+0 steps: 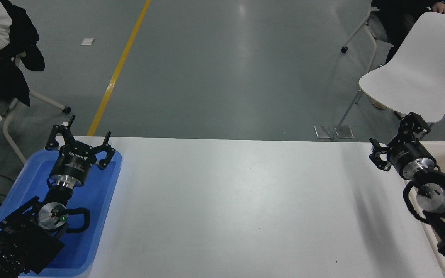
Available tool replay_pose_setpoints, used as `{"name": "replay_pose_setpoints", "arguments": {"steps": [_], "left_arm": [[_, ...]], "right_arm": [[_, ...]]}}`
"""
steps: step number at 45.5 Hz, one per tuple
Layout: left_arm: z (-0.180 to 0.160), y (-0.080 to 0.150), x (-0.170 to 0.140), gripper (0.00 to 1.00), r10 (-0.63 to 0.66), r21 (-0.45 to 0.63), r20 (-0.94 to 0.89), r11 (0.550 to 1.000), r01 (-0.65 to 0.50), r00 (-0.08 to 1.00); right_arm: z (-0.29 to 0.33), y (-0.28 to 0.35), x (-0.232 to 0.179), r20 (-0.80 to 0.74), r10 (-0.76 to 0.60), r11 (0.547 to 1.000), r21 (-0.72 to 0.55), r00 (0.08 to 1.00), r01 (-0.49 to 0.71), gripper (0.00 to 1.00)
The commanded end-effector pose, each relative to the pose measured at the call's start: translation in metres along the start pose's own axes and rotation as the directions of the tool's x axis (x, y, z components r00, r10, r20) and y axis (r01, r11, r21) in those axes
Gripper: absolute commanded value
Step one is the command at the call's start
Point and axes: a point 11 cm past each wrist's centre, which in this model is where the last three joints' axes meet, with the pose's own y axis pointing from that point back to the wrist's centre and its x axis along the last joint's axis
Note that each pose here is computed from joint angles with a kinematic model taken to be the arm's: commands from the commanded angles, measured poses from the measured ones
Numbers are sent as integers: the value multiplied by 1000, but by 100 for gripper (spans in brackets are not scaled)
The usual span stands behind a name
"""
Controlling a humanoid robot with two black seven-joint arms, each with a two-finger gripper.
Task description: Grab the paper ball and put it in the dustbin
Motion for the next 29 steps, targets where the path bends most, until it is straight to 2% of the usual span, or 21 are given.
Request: {"name": "replay_pose_setpoints", "arguments": {"steps": [1,13,29], "left_arm": [[0,-1,-1,100,-3,1,0,1000,3,1000],[0,0,0,100,-1,0,0,1000,1,1000],[0,0,-1,100,-2,1,1,1000,2,1000]], "right_arm": [[20,9,-39,71,-81,988,137,994,71,100],[34,15,-34,48,-4,993,121,999,-1,100],[51,18,-46,37,-55,996,74,998,52,100]]}}
